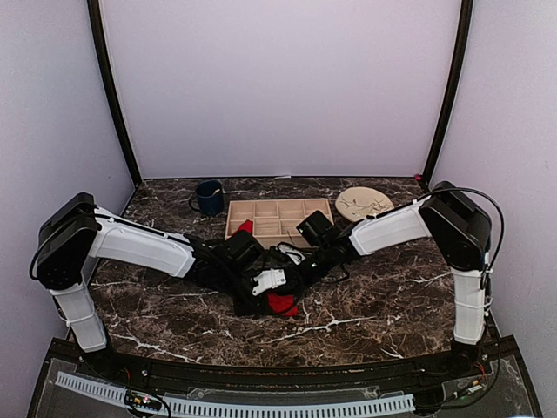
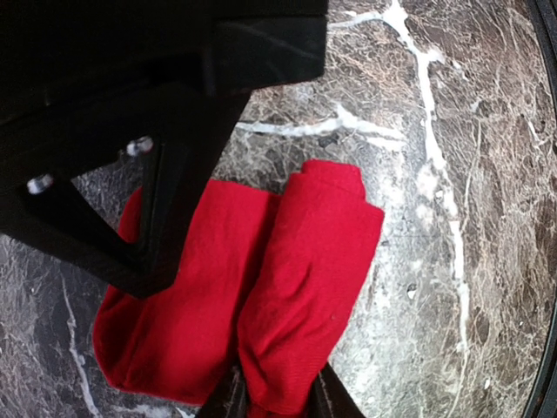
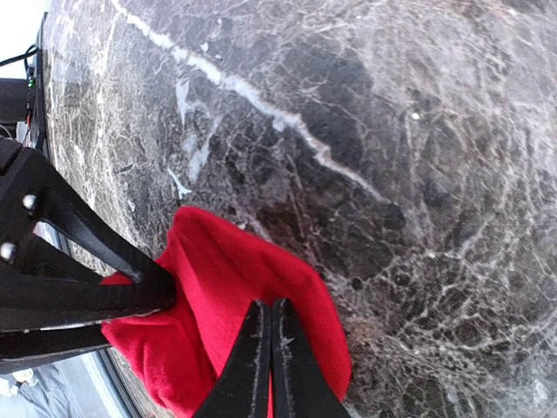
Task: Roll the socks
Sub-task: Roll the sock at the center of the board.
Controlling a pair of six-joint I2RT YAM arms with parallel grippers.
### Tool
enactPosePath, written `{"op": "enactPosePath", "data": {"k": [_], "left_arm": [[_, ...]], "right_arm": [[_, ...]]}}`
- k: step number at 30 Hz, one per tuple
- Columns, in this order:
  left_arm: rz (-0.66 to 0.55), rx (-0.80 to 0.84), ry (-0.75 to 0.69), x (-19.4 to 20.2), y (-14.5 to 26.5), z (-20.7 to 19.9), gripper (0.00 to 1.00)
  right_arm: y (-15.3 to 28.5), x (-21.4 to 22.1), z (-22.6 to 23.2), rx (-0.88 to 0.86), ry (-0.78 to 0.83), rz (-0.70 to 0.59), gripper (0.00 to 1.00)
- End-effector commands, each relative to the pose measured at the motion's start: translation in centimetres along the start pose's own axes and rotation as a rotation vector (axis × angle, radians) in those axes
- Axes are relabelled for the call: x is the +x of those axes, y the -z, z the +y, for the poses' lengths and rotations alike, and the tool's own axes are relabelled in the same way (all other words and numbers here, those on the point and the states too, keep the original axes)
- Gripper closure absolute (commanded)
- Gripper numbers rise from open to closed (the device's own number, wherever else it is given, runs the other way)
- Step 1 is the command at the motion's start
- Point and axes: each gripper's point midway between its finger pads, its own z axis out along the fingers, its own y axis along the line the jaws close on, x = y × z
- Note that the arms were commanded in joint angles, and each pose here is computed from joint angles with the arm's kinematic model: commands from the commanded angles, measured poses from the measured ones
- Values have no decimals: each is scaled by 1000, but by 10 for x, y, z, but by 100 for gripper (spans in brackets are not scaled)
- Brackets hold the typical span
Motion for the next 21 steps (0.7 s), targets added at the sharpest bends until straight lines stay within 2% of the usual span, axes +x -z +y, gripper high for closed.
{"op": "enactPosePath", "data": {"k": [1, 13, 21], "left_arm": [[-18, -38, 29, -1, 18, 4, 76], [24, 41, 99, 16, 2, 3, 76], [70, 166, 132, 25, -2, -9, 80]], "right_arm": [[-3, 40, -45, 164, -111, 95, 95], [-1, 38, -46, 181, -118, 89, 95], [-2, 38, -46, 178, -114, 91, 95]]}}
